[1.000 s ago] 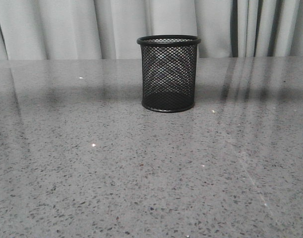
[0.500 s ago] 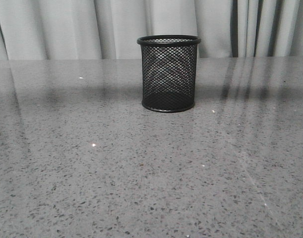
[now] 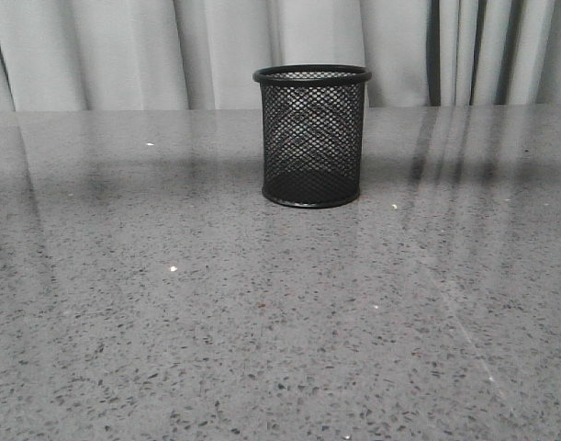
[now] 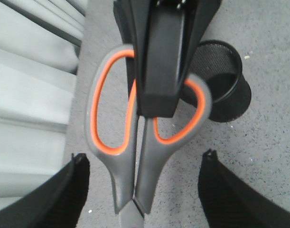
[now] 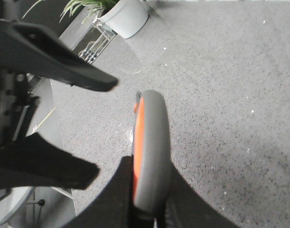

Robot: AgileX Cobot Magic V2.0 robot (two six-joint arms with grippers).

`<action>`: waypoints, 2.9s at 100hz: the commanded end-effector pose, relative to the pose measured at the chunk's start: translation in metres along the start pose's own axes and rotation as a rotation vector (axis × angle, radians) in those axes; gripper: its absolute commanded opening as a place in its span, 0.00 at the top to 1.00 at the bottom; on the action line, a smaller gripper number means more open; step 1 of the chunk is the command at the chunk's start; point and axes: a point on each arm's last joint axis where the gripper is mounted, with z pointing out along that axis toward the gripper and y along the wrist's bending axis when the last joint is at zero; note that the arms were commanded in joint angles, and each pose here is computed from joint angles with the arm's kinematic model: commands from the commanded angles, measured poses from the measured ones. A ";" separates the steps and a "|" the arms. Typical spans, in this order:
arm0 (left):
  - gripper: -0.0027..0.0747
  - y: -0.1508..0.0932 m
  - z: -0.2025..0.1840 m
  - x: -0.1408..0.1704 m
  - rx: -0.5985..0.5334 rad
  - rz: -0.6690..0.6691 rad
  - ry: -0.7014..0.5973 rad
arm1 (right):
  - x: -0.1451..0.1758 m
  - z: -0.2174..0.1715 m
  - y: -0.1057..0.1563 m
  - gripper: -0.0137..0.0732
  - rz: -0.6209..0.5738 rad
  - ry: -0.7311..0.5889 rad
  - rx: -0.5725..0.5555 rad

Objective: Put scissors into bucket

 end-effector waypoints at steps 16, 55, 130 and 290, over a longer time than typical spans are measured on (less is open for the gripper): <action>0.43 -0.002 -0.067 -0.023 -0.242 -0.037 -0.051 | -0.036 -0.041 0.036 0.93 -0.139 -0.055 -0.019; 0.46 -0.010 -0.101 -0.026 -0.356 -0.051 -0.025 | -0.030 -0.113 0.075 0.93 -0.305 0.105 0.378; 0.46 -0.009 -0.101 -0.027 -0.358 -0.053 -0.030 | -0.011 -0.144 0.072 0.93 -0.253 0.310 0.644; 0.46 -0.007 -0.100 -0.029 -0.364 -0.067 -0.072 | -0.012 -0.109 0.033 0.62 -0.186 0.388 0.614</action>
